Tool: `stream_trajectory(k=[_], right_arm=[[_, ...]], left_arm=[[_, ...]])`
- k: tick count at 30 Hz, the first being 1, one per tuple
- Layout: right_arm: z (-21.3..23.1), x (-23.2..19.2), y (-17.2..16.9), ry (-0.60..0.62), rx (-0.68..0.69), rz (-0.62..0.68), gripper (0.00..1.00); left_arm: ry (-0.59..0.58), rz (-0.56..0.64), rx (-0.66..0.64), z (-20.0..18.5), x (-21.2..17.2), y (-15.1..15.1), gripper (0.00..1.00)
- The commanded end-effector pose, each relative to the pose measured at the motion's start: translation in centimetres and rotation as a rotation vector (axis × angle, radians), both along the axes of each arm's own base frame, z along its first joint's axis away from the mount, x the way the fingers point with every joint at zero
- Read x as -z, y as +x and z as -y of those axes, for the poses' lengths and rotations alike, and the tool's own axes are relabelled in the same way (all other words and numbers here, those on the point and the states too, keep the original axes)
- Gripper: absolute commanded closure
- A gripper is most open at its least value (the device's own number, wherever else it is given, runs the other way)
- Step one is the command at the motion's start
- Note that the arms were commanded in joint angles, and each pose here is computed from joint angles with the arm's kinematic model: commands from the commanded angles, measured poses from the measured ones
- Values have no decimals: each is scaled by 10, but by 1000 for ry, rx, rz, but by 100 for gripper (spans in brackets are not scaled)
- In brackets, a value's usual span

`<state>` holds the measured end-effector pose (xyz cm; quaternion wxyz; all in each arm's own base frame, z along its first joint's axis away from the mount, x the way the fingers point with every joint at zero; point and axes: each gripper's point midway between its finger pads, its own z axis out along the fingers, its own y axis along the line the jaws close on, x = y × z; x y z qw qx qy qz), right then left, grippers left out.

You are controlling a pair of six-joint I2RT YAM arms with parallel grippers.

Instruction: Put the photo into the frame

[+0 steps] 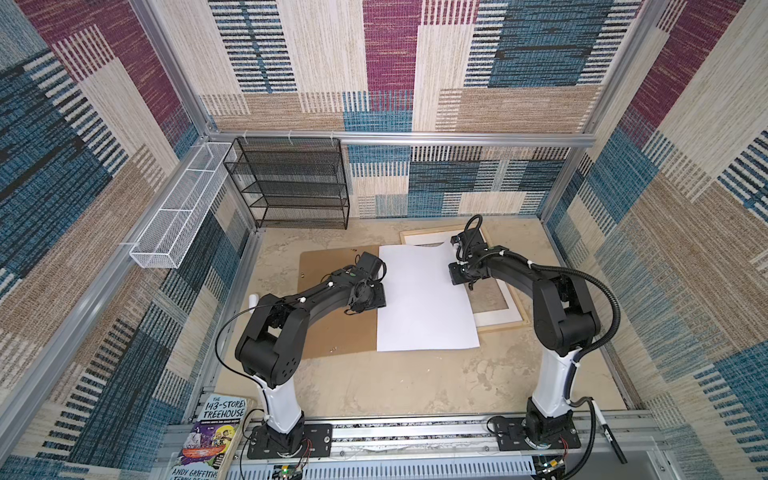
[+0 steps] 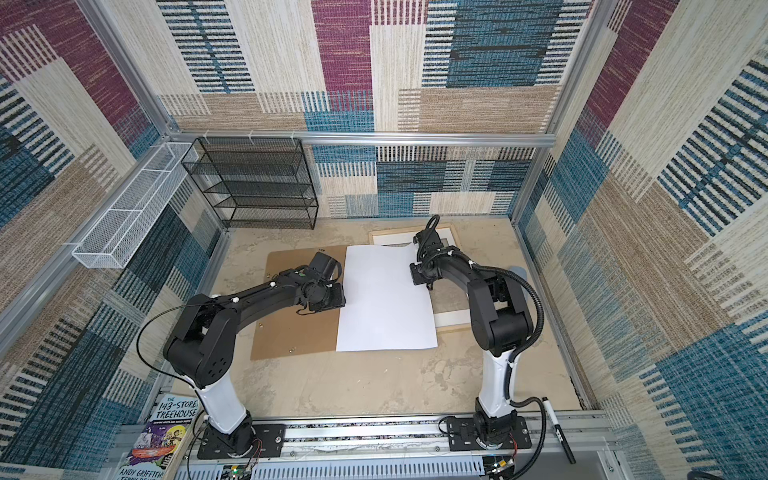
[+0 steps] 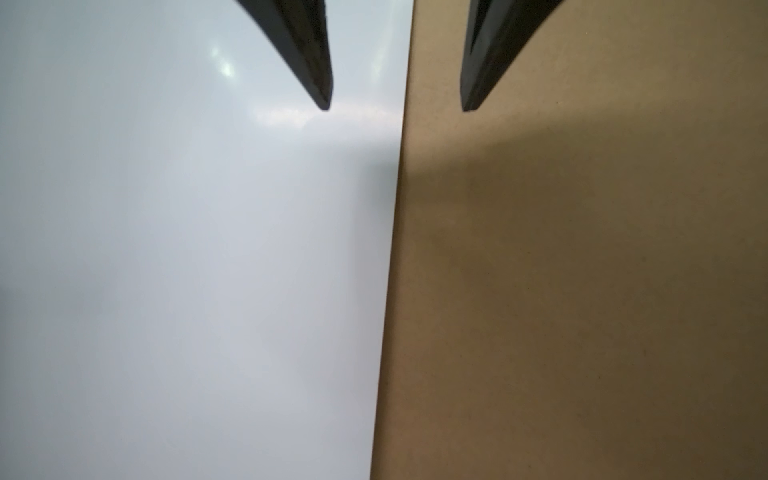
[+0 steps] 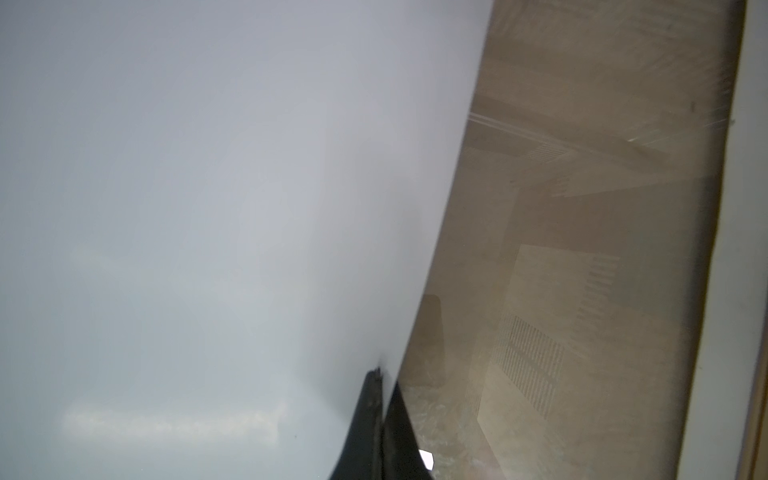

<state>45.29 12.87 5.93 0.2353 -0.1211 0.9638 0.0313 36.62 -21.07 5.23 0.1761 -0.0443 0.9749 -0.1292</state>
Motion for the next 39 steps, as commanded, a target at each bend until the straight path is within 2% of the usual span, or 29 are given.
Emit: stream_trajectory(k=[1,14,23,26,34,39], right_arm=[[4,1,0,-25,0,7,100],[2,1,-3,-12,-8,8,100],[1,-2,-1,13,-10,18,100],[-1,-7,3,24,-48,28,100],[15,-27,25,-128,-150,79,100],[27,-34,36,-165,-156,98,100]], left_arm=[[-34,55,35,9,-4,11,47],[-69,103,101,21,4,25,46],[-180,93,134,42,3,26,48],[-211,96,134,46,-2,24,49],[-253,110,130,48,-18,18,49],[-251,125,120,46,-26,17,49]])
